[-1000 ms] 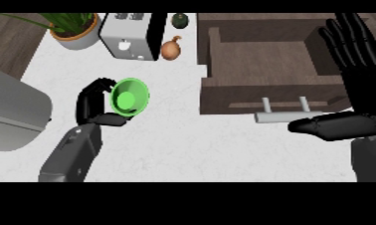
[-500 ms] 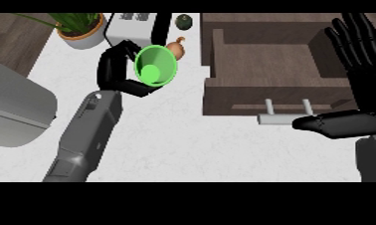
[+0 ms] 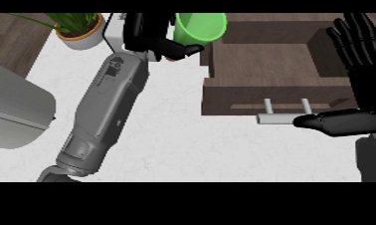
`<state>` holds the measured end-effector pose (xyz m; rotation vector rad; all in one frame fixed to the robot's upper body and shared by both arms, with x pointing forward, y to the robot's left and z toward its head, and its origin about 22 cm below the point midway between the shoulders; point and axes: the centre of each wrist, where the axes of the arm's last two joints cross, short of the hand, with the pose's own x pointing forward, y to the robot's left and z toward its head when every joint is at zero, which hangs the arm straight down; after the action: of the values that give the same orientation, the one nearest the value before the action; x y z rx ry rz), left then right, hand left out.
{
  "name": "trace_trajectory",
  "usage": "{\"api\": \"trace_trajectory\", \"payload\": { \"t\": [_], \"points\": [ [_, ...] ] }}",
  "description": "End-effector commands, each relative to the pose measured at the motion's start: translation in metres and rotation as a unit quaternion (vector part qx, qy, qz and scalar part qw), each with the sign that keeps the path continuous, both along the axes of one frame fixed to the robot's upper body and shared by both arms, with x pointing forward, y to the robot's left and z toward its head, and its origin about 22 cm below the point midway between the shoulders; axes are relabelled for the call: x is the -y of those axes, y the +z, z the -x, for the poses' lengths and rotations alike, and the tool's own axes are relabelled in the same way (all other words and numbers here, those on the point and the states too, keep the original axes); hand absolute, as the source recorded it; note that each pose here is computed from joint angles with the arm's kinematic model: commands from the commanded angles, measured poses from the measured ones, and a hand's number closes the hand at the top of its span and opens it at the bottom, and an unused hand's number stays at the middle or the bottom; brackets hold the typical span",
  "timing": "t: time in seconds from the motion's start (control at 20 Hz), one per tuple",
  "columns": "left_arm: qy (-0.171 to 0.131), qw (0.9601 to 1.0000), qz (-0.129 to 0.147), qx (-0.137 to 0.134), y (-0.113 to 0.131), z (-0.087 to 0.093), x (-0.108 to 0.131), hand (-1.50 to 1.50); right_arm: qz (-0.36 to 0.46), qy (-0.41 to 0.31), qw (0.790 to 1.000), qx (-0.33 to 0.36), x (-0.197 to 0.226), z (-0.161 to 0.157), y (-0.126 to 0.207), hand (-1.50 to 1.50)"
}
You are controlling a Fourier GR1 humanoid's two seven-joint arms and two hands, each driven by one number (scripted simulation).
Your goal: Pick up the cup, place it into the drawer and close the drawer
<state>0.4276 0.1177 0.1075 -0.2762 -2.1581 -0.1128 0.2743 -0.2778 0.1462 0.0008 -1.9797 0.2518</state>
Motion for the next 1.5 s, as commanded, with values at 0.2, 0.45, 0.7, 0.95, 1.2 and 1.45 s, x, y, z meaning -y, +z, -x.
{"api": "trace_trajectory", "payload": {
  "t": [0.2,0.45,0.7,0.95,1.2,1.45],
  "points": [
    [0.023,0.9980,-0.045,-0.038,0.084,-0.012,0.067,1.50,0.005,0.002,1.000,0.008,-0.005,0.004,-0.015,-1.50],
    [0.049,0.9899,-0.094,-0.094,0.063,-0.016,0.080,1.50,0.002,0.018,1.000,0.008,-0.001,0.007,-0.009,-1.50],
    [0.074,0.9800,-0.132,-0.129,0.056,-0.019,0.087,1.50,-0.011,0.042,0.999,0.018,-0.015,-0.003,0.003,-1.50],
    [0.035,0.9665,-0.189,-0.171,0.038,-0.020,0.082,1.50,0.000,0.051,0.998,0.029,-0.035,-0.017,0.013,-1.50],
    [0.025,0.9524,-0.230,-0.198,0.011,-0.017,0.074,1.50,0.006,0.073,0.997,0.034,-0.039,-0.019,0.006,-1.50],
    [0.009,0.9662,-0.186,-0.179,0.018,-0.015,0.079,-1.50,-0.005,0.095,0.994,0.044,-0.036,-0.025,0.011,-1.50]
  ]
}}
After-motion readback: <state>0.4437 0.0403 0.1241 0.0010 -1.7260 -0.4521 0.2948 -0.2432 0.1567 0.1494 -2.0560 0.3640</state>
